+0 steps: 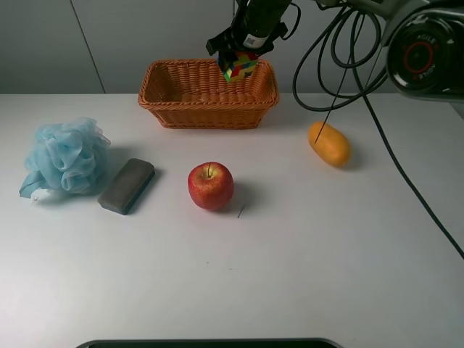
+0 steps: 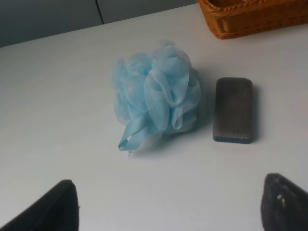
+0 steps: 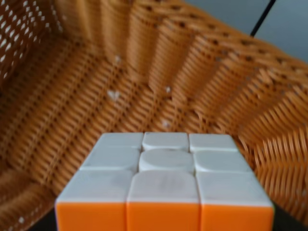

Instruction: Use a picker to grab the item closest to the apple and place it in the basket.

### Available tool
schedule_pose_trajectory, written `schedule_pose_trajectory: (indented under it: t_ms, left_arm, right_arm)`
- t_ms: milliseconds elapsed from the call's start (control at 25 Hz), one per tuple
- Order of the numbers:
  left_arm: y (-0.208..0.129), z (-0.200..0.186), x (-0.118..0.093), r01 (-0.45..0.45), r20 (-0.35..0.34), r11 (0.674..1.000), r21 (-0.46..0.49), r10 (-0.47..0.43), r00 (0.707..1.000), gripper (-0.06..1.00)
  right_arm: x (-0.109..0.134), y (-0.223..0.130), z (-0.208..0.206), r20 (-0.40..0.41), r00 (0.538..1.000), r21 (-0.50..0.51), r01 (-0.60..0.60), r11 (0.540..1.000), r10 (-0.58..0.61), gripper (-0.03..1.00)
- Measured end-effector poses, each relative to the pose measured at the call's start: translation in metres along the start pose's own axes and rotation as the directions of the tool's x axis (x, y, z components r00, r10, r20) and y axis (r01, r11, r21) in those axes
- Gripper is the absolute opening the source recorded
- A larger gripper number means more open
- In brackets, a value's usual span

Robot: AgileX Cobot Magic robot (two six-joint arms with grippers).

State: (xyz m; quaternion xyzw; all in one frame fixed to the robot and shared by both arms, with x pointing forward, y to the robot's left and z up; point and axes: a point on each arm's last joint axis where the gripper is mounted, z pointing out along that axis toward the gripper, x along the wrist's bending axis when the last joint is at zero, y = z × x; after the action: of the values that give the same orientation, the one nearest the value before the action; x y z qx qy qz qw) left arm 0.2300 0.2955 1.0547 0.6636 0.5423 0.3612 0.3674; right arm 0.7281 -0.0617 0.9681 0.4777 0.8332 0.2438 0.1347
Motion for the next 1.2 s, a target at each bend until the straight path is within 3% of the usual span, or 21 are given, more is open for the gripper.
schedule_pose_trajectory:
  t_ms: [600,640,720,760,1200]
  left_arm:
    - [0.0,0.0,0.0,-0.003,0.0,1.0,0.0,0.003,1.0,0.73]
    - [0.0,0.0,0.0,-0.003,0.0,1.0,0.0,0.003,1.0,0.73]
    - [0.0,0.0,0.0,-0.003,0.0,1.0,-0.002,0.003,1.0,0.73]
    - [0.0,0.0,0.0,-0.003,0.0,1.0,-0.002,0.003,1.0,0.73]
    - [0.0,0.0,0.0,-0.006,0.0,1.0,-0.002,0.006,1.0,0.73]
  right_arm:
    - [0.0,-0.003,0.021,-0.004,1.0,-0.031,-0.023,0.999,0.023,0.44]
    - [0.0,-0.003,0.021,-0.005,1.0,-0.031,-0.027,0.999,0.027,0.47]
    - [0.0,-0.003,0.021,-0.009,0.999,-0.034,-0.034,0.999,0.034,0.64]
    - [0.0,-0.003,0.021,-0.01,0.999,-0.034,-0.036,0.999,0.035,0.67]
    - [0.001,-0.002,0.004,-0.015,0.999,0.014,-0.036,0.999,0.036,0.7]
